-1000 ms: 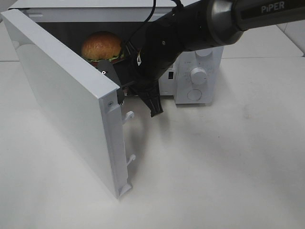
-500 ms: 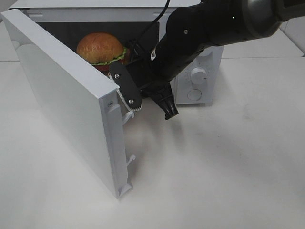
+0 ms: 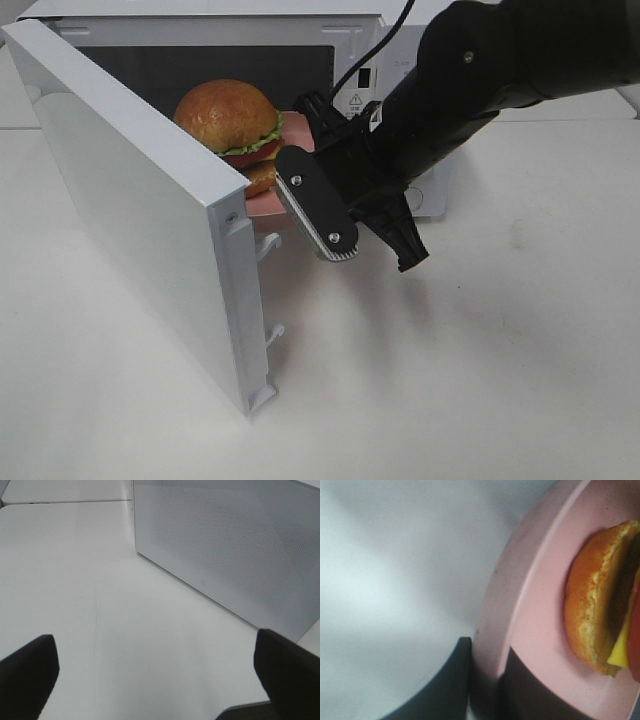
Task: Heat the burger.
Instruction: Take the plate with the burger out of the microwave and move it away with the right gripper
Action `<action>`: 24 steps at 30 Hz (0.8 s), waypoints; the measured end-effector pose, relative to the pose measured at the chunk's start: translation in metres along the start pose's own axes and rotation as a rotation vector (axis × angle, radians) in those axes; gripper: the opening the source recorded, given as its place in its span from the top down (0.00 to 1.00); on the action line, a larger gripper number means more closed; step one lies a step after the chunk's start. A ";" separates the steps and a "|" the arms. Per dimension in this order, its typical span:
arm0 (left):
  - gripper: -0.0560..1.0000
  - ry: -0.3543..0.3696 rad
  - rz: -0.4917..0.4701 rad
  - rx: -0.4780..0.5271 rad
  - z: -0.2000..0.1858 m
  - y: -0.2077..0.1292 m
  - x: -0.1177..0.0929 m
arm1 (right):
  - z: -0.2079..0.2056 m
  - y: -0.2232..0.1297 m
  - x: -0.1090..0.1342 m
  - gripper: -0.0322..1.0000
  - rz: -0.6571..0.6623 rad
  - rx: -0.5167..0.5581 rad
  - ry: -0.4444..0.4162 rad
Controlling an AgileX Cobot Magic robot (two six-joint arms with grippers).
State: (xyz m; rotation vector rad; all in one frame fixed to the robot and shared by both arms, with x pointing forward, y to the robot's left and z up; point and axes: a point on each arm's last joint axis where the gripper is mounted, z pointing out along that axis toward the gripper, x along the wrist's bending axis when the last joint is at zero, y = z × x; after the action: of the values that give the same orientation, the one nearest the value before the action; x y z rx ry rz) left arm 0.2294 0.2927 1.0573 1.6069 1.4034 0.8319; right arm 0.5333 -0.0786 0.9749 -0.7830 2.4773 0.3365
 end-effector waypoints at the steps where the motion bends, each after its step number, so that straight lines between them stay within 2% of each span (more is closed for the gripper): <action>1: 0.02 0.000 0.000 0.000 0.000 0.000 0.000 | 0.000 0.000 0.000 0.86 0.000 0.000 0.000; 24: 0.02 0.000 0.000 0.000 0.000 0.000 0.000 | -0.071 -0.002 0.086 0.86 0.016 0.019 -0.029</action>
State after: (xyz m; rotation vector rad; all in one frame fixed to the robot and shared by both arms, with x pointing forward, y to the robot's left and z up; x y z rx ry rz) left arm 0.2294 0.2927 1.0573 1.6069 1.4034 0.8319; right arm 0.4457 -0.1464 0.9875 -0.7457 2.4576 0.3273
